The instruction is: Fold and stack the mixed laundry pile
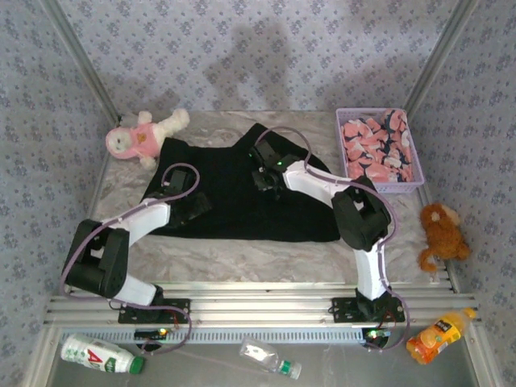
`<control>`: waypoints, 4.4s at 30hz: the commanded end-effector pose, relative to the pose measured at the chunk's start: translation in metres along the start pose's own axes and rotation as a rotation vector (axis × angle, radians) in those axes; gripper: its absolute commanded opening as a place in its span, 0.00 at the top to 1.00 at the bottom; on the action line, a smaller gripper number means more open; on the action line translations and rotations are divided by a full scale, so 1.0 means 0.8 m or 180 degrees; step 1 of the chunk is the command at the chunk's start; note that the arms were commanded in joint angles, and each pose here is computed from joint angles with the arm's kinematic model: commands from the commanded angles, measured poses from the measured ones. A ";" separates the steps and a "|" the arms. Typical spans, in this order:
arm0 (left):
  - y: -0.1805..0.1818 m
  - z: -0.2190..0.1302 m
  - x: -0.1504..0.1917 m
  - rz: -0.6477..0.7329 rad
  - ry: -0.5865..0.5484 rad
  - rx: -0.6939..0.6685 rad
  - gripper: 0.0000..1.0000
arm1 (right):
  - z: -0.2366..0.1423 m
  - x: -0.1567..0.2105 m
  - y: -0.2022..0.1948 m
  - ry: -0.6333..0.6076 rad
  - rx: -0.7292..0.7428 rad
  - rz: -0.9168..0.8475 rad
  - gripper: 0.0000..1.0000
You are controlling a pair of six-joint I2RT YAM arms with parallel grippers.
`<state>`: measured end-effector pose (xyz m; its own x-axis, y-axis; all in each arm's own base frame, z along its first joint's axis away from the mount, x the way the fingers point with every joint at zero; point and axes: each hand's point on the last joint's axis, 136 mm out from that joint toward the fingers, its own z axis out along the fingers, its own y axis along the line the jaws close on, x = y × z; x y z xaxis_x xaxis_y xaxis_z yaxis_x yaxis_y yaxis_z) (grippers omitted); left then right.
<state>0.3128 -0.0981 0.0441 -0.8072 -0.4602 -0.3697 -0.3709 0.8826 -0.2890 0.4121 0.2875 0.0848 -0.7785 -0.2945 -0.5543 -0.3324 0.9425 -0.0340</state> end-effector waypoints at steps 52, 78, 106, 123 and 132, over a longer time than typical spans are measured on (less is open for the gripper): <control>-0.151 -0.016 0.102 0.1436 0.0466 0.0714 0.64 | -0.030 0.085 -0.067 0.0020 -0.0088 0.0943 0.88; -0.329 0.024 0.039 0.1519 0.0167 0.2029 0.54 | -0.051 0.261 -0.153 0.0581 0.0251 0.2057 0.86; -0.267 0.053 0.027 0.1070 0.0010 0.1325 1.00 | -0.055 0.271 -0.163 0.0651 0.0365 0.2026 0.87; -0.259 -0.028 0.144 0.1703 0.0608 0.1743 1.00 | -0.055 0.137 -0.148 0.0116 -0.0067 0.1713 0.96; -0.205 0.023 0.197 0.1752 0.1012 0.1349 1.00 | -0.001 0.115 -0.131 0.0171 -0.0174 0.1613 1.00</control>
<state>0.2606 -0.3204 0.0273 -0.9376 0.1152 -0.3282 0.2748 0.8236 -0.4961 0.3551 0.1502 0.0321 -0.8878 0.2110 -0.4091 0.1099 0.9602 0.2569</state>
